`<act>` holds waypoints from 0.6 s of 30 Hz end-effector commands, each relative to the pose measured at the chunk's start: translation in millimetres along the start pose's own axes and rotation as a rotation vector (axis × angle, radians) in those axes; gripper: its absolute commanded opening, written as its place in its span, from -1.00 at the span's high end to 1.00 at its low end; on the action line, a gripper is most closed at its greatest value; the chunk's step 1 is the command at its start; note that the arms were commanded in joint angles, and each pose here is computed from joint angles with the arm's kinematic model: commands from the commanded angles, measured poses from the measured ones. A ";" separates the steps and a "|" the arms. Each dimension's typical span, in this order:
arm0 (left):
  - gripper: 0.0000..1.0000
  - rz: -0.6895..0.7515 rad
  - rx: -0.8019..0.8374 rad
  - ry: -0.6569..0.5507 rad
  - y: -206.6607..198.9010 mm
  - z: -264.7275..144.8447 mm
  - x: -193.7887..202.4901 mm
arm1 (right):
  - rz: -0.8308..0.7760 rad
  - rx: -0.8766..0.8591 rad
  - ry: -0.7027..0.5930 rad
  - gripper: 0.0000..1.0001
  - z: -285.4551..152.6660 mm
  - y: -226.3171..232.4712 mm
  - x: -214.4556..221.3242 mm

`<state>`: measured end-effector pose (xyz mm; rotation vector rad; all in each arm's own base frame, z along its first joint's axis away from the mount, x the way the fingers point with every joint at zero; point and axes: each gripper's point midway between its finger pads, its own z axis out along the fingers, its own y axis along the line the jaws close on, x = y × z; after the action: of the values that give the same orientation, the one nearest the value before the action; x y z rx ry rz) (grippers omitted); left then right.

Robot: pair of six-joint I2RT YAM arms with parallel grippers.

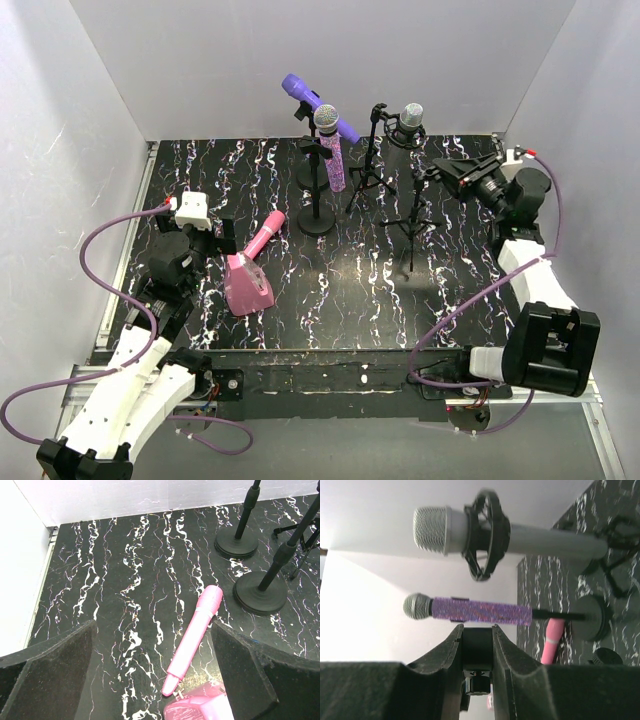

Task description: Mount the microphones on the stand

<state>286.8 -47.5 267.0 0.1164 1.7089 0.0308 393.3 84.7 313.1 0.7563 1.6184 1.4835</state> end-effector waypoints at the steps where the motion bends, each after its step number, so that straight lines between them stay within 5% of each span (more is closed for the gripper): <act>1: -0.96 0.003 -0.002 -0.013 1.5 -0.9 -0.9 | -0.053 -0.111 0.159 0.68 -8.8 37.0 47.5; 10: -0.96 0.005 -0.005 -0.012 2.0 -0.8 -0.2 | -0.068 -0.108 0.379 0.68 -8.2 28.8 119.1; 18: -0.97 0.005 -0.005 -0.009 1.8 -0.3 0.5 | -0.051 -0.070 0.405 0.67 -8.1 9.5 133.3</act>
<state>286.8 -47.4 267.0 0.1167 1.7089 0.0311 325.4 193.2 290.2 0.4671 1.8941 1.7289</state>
